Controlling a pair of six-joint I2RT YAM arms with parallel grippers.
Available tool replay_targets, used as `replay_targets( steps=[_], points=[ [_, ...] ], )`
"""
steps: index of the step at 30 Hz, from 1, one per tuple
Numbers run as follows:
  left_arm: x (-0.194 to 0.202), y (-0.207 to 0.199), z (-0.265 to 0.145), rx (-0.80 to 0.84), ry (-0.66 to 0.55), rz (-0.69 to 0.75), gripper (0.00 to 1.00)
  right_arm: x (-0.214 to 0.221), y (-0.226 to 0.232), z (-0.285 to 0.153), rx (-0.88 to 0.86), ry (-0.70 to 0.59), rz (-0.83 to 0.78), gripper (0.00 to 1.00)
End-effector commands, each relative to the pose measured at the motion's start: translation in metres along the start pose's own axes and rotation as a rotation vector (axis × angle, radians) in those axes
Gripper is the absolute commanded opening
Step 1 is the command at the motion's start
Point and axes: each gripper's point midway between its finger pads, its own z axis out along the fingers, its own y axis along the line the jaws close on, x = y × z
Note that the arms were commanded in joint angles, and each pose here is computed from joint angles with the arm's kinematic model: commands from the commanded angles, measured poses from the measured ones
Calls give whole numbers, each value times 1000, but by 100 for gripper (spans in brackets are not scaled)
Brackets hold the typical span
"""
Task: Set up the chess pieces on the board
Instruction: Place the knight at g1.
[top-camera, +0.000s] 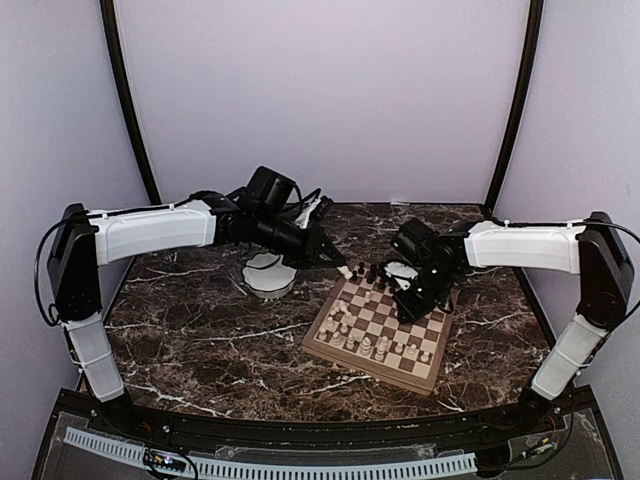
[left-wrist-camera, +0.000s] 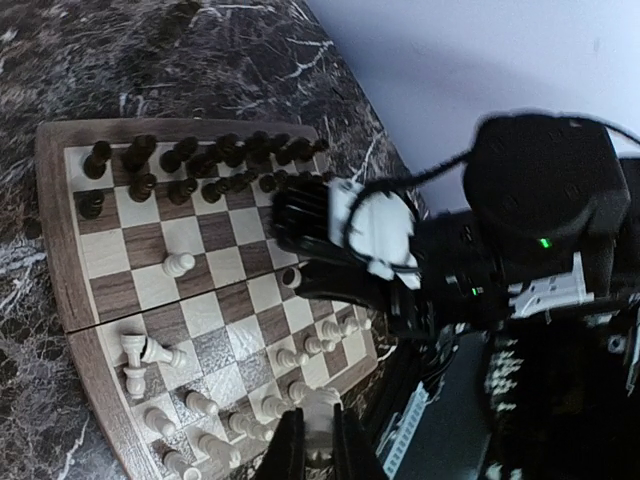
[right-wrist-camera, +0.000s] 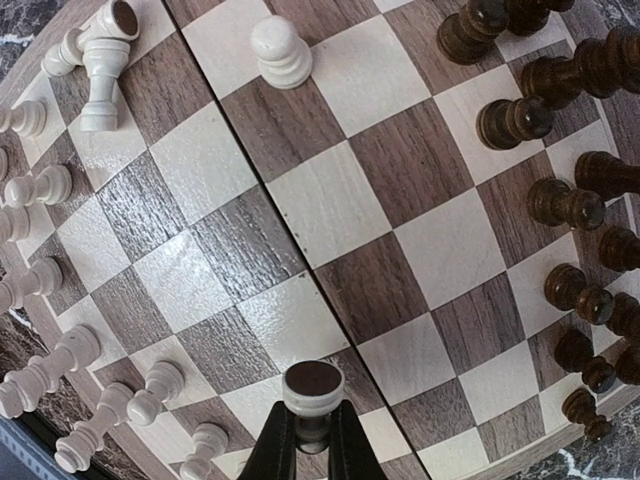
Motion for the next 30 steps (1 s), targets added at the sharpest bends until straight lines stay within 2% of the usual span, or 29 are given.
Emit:
replay_targets(
  steps=[1,9,15,17,20,30],
  points=[
    [40,-17,2,-189,100,314,0,-4,0,6,-26,-11,24,2],
    [70,-80,43,-213,107,659,0,-2,-6,7,-61,-20,52,2],
    [100,-109,92,-211,171,844,0,-4,-18,8,-82,-33,86,2],
    [113,-107,113,-229,214,895,0,-6,-22,9,-94,-37,106,2],
    [118,-108,125,-273,219,940,0,-9,-25,9,-108,-43,119,2],
    [131,-68,136,-403,304,923,0,-8,-20,8,-138,-48,122,2]
  ],
)
